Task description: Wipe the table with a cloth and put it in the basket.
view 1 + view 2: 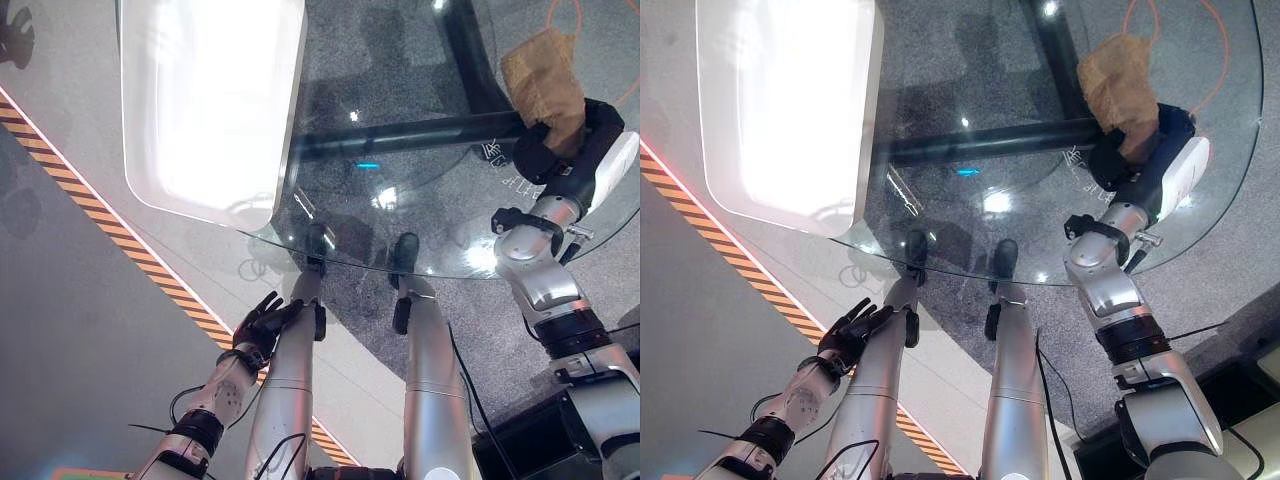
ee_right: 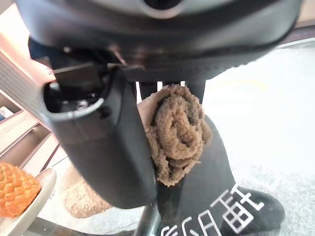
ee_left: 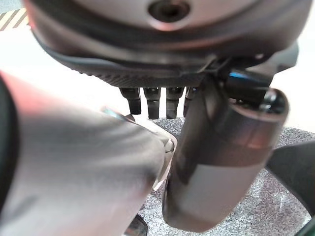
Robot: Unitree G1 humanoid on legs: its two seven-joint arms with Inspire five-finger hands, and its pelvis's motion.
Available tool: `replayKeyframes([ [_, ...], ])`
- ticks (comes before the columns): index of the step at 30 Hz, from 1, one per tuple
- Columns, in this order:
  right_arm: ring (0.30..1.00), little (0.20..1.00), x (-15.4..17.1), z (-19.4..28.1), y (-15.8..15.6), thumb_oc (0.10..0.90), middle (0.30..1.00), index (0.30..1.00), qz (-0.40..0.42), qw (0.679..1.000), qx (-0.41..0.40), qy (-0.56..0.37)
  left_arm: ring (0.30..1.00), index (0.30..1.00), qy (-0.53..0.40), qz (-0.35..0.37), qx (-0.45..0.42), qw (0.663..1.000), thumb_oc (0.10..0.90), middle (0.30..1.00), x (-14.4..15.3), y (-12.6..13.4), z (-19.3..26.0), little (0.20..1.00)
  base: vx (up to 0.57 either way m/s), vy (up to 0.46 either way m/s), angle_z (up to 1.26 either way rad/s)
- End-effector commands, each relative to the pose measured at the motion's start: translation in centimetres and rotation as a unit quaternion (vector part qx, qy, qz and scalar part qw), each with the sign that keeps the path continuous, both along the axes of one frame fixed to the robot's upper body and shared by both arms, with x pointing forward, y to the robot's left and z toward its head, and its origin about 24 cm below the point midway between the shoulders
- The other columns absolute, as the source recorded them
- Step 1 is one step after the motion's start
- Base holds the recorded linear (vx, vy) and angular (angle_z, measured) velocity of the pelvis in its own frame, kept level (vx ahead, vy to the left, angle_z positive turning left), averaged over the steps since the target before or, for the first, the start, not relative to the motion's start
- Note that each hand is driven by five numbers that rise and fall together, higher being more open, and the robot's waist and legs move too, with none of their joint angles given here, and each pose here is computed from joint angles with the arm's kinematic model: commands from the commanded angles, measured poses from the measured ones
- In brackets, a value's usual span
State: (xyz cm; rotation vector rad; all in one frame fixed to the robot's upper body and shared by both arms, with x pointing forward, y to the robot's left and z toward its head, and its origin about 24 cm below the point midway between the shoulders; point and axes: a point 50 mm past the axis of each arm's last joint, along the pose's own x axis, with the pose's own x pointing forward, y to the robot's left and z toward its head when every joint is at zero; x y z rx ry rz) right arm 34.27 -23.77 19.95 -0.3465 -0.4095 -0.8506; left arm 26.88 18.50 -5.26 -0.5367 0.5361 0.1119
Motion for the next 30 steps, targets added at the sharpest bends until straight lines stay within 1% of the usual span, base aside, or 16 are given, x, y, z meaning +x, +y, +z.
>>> replayKeyframes([
  [1, 0.300, 0.200, -1.8, 4.7, -0.1, 0.100, 0.300, 0.300, 0.017, 0.991, -0.070, -0.112, 0.900, 0.900, 0.061, 0.021, -0.026, 0.998, 0.800, 0.900, -4.0, -0.3, -3.0, 0.900, 0.00, 0.000, 0.00],
  [4, 0.300, 0.200, -1.7, 4.4, 1.5, 0.100, 0.300, 0.300, 0.070, 0.988, -0.109, -0.090, 0.900, 0.900, 0.060, 0.020, -0.027, 0.998, 0.800, 0.900, -4.0, -0.3, -3.1, 0.900, 0.00, 0.000, 0.00],
  [7, 0.300, 0.200, -1.5, 4.0, 2.8, 0.100, 0.300, 0.300, 0.118, 0.982, -0.129, -0.072, 0.900, 0.900, 0.058, 0.019, -0.027, 0.998, 0.800, 0.900, -4.2, -0.2, -3.1, 0.900, 0.00, 0.000, 0.00],
  [11, 0.300, 0.200, -1.0, 2.8, 5.5, 0.100, 0.300, 0.300, 0.205, 0.960, -0.189, -0.017, 0.900, 0.900, 0.056, 0.016, -0.025, 0.998, 0.800, 0.900, -4.1, -0.3, -3.1, 0.900, 0.00, 0.000, 0.00],
  [14, 0.300, 0.200, -0.7, 2.1, 6.7, 0.100, 0.300, 0.300, 0.243, 0.950, -0.197, 0.011, 0.900, 0.900, 0.052, 0.012, -0.025, 0.998, 0.800, 0.900, -3.9, -0.5, -3.1, 0.900, 0.00, 0.000, 0.00],
  [15, 0.300, 0.200, -0.6, 1.6, 7.2, 0.100, 0.300, 0.300, 0.270, 0.944, -0.186, 0.022, 0.900, 0.900, 0.049, 0.009, -0.025, 0.998, 0.800, 0.900, -3.8, -0.5, -3.0, 0.900, 0.00, 0.000, 0.00],
  [16, 0.300, 0.200, -0.6, 1.1, 7.7, 0.100, 0.300, 0.300, 0.288, 0.938, -0.191, 0.031, 0.900, 0.900, 0.045, 0.008, -0.027, 0.999, 0.800, 0.900, -3.7, -0.5, -2.9, 0.900, 0.00, 0.000, 0.00],
  [27, 0.300, 0.200, -0.8, -0.3, 10.2, 0.100, 0.300, 0.300, 0.364, 0.890, -0.261, 0.082, 0.900, 0.900, 0.045, 0.003, -0.025, 0.999, 0.800, 0.900, -3.4, -0.6, -2.7, 0.900, 0.00, 0.000, 0.00],
  [28, 0.300, 0.200, -0.8, -0.5, 10.4, 0.100, 0.300, 0.300, 0.372, 0.885, -0.265, 0.087, 0.900, 0.900, 0.046, 0.002, -0.025, 0.999, 0.800, 0.900, -3.4, -0.6, -2.8, 0.900, 0.00, 0.000, 0.00],
  [29, 0.300, 0.200, -0.8, -0.6, 10.8, 0.100, 0.300, 0.300, 0.393, 0.872, -0.276, 0.097, 0.900, 0.900, 0.047, 0.001, -0.023, 0.999, 0.800, 0.900, -3.4, -0.6, -2.8, 0.900, 0.00, 0.000, 0.00],
  [30, 0.300, 0.200, -0.9, -0.7, 10.9, 0.100, 0.300, 0.300, 0.398, 0.869, -0.278, 0.098, 0.900, 0.900, 0.047, 0.001, -0.023, 0.999, 0.800, 0.900, -3.4, -0.6, -2.8, 0.900, 0.00, 0.000, 0.00],
])
